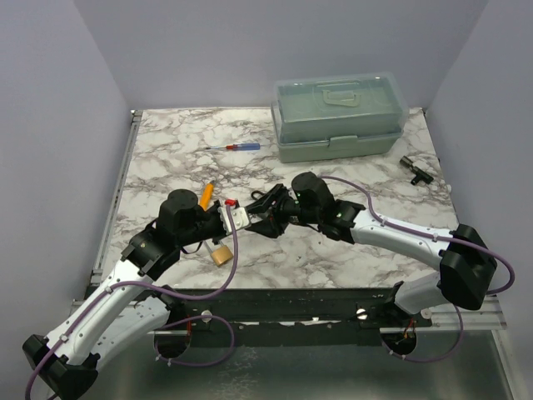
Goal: Unlock with the key
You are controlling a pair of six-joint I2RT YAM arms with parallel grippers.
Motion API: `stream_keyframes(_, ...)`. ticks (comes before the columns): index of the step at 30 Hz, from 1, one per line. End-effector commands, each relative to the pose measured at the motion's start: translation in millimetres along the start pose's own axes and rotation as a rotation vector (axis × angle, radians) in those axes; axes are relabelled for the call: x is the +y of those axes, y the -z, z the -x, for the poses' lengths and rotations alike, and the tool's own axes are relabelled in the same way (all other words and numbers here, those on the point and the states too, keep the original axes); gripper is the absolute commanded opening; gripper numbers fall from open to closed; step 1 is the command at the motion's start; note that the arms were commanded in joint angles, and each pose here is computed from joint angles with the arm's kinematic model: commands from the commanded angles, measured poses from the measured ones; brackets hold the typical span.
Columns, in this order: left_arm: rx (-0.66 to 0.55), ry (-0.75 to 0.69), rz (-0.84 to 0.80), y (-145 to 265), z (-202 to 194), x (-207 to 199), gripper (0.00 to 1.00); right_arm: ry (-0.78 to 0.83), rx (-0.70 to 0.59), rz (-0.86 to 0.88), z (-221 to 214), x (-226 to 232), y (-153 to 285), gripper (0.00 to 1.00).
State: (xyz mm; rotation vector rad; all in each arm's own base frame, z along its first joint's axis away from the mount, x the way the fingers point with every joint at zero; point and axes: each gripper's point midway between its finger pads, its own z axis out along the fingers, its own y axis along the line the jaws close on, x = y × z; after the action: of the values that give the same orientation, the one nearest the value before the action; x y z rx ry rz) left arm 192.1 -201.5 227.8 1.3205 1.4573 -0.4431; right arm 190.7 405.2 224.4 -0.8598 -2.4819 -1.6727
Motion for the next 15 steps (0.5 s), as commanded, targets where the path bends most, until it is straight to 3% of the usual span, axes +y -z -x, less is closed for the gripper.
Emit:
stream_keyframes(1, -0.022, -0.013, 0.017, -1, 3, 2, 0.00, -0.004, -0.022, 0.030, 1, 6, -3, 0.52)
stream_keyframes(15, -0.052, -0.029, 0.011, 5, 7, -2, 0.00, -0.024, -0.189, -0.003, 29, -5, 5, 0.36)
